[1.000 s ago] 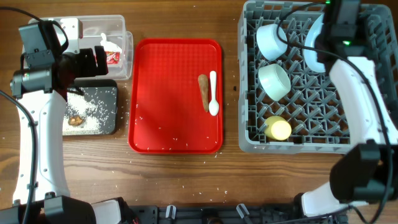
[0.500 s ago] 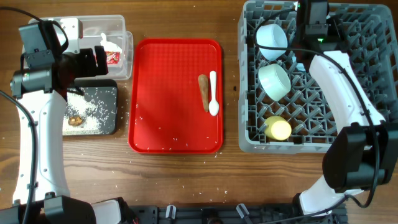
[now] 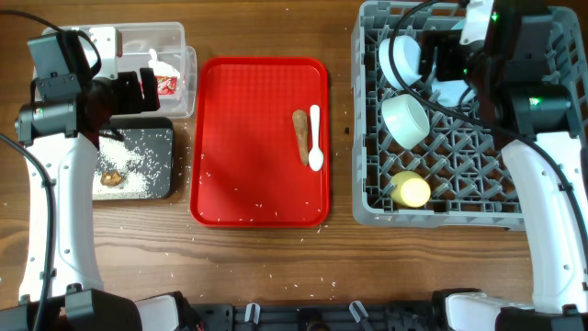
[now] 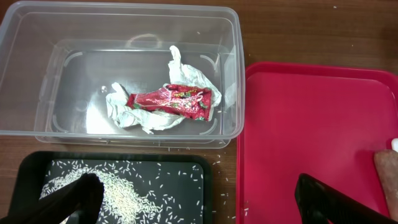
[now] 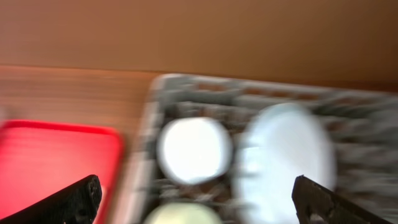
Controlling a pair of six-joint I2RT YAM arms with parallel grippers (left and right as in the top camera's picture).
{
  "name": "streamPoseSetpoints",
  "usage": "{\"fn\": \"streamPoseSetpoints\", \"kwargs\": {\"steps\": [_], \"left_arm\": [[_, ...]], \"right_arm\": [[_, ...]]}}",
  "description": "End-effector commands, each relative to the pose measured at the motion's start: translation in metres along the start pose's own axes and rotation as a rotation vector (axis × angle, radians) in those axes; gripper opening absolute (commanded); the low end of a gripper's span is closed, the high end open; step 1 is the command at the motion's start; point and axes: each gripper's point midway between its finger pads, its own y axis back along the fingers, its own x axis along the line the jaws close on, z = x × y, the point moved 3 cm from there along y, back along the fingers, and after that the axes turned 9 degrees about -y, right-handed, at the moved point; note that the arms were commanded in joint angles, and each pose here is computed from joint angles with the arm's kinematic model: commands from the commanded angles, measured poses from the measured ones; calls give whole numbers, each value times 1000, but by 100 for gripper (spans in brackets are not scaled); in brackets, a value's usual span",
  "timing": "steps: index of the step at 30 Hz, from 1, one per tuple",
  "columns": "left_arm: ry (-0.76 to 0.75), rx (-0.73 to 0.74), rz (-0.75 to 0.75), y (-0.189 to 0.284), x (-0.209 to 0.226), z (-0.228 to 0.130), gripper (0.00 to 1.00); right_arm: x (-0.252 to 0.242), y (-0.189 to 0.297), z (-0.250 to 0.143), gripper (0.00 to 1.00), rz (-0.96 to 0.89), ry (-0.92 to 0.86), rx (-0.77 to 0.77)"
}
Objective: Sort waste into correct bins and load items into the dishwasher rack
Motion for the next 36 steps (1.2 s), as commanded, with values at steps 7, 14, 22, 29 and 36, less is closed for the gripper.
{"fn": "streamPoseSetpoints", "kwargs": {"steps": [7,14,22,29,36], "left_arm": [[-29,-51,21,11,4,12,100],[-37,-124,43,13,8,28,100],[-7,-113,-310,12,-57,25,100],[-203,-73,-604,18,-205,23,100],[16,-57,-400,-40,-271,30,100]], "right_arm": [[98,-20,-50,100,400,-125,252],[153,-55,-103,100,324,-77,378],[156,-61,-111,100,263,-45,385],[30,-7,-41,100,61,-204,227],[-25,22,-42,100,-58,-267,235]]}}
